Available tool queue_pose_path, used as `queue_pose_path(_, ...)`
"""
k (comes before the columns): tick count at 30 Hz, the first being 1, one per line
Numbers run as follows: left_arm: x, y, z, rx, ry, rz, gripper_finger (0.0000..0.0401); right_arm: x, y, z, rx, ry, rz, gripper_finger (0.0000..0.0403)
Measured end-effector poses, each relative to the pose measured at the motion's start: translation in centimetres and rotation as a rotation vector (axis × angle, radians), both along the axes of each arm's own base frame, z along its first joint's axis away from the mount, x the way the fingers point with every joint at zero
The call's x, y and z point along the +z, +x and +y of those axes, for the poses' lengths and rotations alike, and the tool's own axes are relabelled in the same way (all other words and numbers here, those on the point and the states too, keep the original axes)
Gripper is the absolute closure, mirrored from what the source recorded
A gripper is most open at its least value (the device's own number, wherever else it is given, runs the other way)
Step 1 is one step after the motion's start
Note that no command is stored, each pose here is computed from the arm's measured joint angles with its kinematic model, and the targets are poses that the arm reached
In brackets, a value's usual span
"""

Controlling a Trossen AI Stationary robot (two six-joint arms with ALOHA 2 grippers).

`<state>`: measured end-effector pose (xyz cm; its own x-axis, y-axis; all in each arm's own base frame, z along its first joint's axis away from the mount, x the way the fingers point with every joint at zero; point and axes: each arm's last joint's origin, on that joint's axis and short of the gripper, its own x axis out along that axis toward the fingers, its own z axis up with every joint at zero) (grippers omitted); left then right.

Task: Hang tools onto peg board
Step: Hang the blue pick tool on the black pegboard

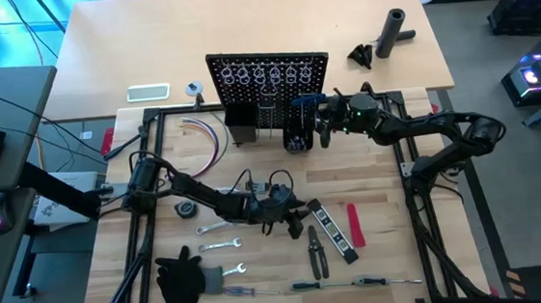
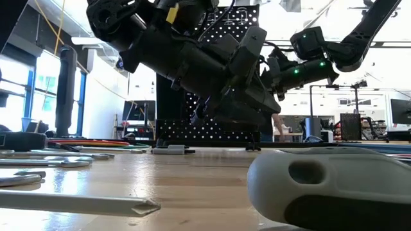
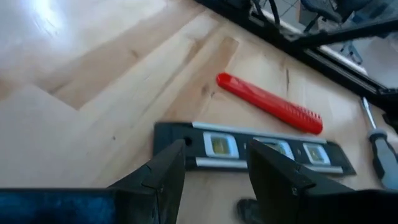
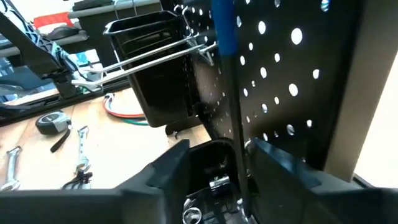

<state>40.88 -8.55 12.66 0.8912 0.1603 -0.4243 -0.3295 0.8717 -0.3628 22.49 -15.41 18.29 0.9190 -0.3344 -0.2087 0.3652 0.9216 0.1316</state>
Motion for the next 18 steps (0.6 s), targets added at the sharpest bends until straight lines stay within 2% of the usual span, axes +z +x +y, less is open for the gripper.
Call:
queue_pose_path(5,-0.3,-0.5,-1.3,-0.025,-0.006,0.034,0.0238,-0.2,0.0,0.2,0.036,0.034,0.008,0.0201)
queue_pose_path(18,-0.7,-1.5,-4.1,-0.070,-0.043,0.073,0.0238,0.3,-0.1,0.5,0.079,0.036,-0.002,0.0196)
